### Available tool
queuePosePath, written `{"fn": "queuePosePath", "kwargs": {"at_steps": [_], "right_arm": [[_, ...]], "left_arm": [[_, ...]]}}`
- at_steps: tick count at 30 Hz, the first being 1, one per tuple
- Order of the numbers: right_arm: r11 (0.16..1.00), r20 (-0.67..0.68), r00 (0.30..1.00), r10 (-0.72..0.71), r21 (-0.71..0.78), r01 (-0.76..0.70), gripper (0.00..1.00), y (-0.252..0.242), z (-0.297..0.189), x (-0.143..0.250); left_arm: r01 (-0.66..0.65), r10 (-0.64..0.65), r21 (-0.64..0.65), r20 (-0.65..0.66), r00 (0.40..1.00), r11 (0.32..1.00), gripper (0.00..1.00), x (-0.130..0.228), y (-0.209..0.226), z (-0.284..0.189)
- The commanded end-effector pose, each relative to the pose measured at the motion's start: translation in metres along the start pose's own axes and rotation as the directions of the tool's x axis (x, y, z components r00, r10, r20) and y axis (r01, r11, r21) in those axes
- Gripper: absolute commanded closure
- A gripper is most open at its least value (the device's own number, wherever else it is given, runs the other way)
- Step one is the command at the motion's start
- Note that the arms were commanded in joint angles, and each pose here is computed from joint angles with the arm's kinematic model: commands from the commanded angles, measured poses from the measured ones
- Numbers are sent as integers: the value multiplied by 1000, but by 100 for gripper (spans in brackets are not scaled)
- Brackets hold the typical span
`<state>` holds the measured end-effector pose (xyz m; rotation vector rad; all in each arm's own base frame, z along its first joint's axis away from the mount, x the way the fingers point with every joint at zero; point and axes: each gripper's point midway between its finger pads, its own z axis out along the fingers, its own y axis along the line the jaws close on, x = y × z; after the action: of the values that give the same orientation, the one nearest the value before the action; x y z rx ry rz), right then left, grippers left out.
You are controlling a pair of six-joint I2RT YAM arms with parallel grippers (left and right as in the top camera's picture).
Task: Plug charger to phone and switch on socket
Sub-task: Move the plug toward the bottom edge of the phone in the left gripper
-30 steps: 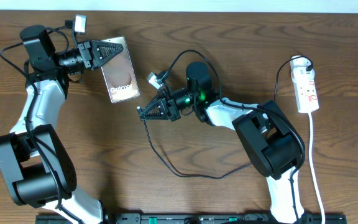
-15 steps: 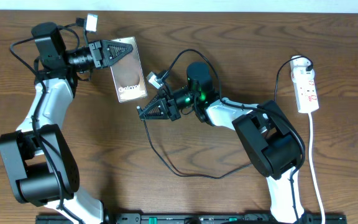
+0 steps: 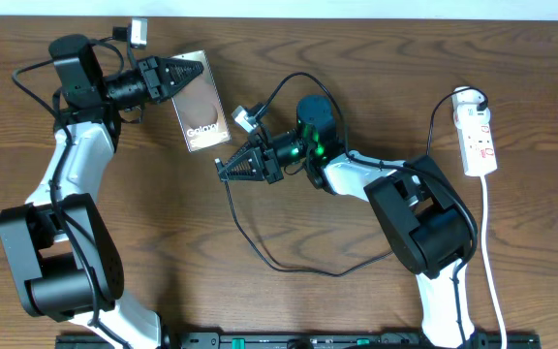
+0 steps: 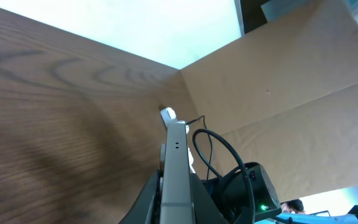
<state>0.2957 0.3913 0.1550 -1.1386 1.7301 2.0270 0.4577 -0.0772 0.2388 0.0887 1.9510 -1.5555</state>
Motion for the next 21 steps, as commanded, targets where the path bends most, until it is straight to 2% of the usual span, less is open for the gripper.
{"fn": "queuePosePath", "kwargs": {"at_steps": [1, 21], "right_arm": [[1000, 25, 1000, 3, 22, -4, 99, -3, -1, -8], [999, 52, 999, 12, 43, -14, 99, -6, -5, -14]], "left_arm": [[-19, 19, 34, -12, 1000, 999, 93, -2, -14, 0], [-43, 52, 112, -74, 996, 993, 93, 9, -30, 7]]}}
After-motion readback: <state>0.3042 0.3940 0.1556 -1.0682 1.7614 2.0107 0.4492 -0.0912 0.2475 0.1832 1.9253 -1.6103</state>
